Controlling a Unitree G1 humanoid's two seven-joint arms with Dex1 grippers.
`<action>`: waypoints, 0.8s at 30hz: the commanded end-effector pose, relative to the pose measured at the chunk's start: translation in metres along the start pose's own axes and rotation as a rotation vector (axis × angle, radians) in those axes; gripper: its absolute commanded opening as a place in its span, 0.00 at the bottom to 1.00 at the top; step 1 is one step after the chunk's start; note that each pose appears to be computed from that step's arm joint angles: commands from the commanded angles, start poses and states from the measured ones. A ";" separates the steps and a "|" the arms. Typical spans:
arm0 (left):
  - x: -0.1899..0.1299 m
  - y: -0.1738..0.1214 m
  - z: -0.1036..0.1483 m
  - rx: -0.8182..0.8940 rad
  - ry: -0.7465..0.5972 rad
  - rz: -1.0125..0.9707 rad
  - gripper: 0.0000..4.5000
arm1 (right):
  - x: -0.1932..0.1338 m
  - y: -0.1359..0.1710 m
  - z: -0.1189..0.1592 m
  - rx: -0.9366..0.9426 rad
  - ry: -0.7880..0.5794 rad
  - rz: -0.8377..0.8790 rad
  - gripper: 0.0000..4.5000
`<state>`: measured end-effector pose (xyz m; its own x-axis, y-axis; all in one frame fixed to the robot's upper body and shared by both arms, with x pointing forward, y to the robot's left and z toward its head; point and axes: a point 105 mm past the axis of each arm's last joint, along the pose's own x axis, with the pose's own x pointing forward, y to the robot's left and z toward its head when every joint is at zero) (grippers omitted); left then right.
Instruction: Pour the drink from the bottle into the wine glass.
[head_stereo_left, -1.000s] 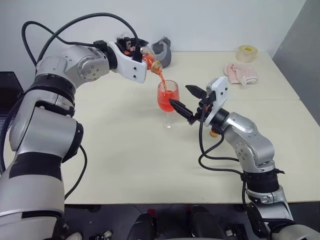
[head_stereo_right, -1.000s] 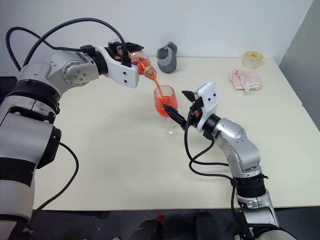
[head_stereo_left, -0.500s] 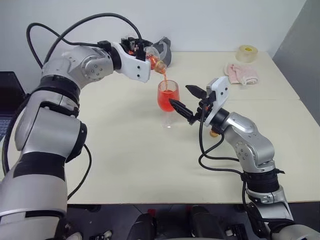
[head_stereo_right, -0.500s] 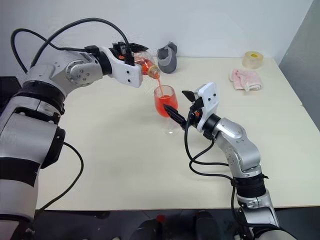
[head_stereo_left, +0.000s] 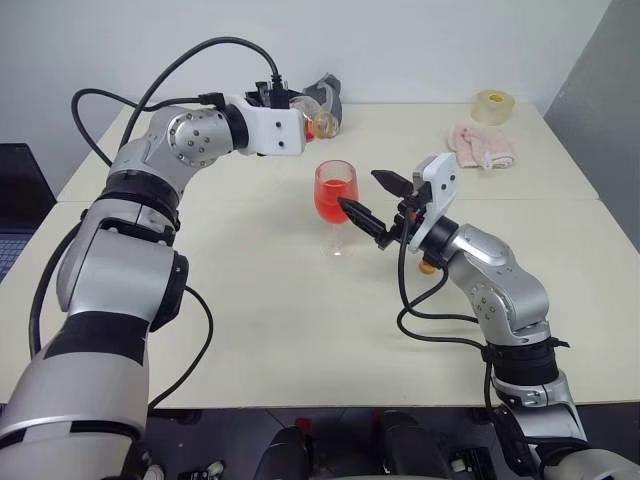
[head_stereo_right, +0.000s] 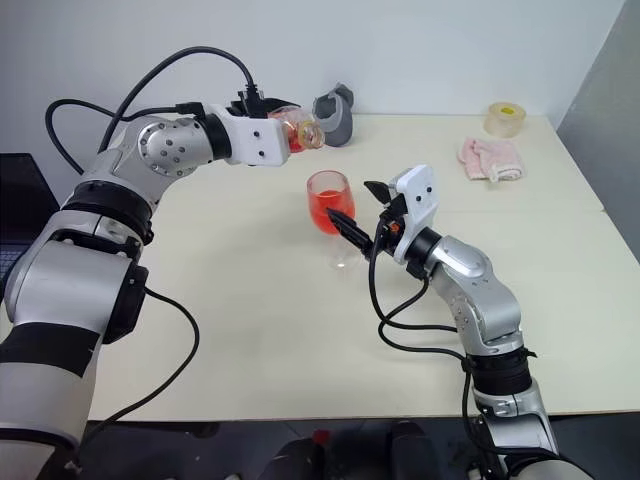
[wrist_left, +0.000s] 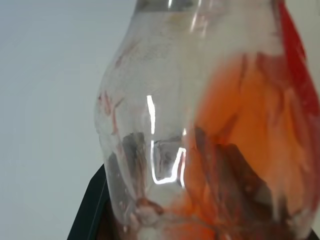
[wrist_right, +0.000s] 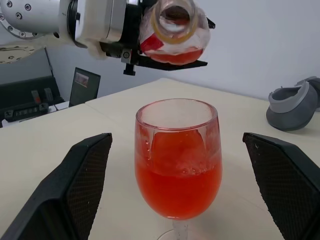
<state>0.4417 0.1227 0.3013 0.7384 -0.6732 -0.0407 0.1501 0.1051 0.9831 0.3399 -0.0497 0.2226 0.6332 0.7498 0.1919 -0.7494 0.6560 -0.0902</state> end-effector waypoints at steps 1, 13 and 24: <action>-0.004 0.026 0.005 -0.159 -0.049 0.133 0.40 | -0.003 0.005 0.019 -0.039 -0.065 0.022 1.00; -0.033 0.020 -0.024 -0.676 -0.111 0.415 0.40 | -0.032 0.037 0.015 -0.064 -0.029 0.238 1.00; -0.090 -0.032 -0.066 -1.027 0.100 0.670 0.40 | -0.047 0.037 -0.004 -0.069 0.020 0.182 1.00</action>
<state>0.4239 0.2262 0.2386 0.9330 -0.2329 0.2742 0.1636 0.9535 0.2532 0.2889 -0.0600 0.1951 0.4927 0.8640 0.1037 -0.8530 0.5031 -0.1388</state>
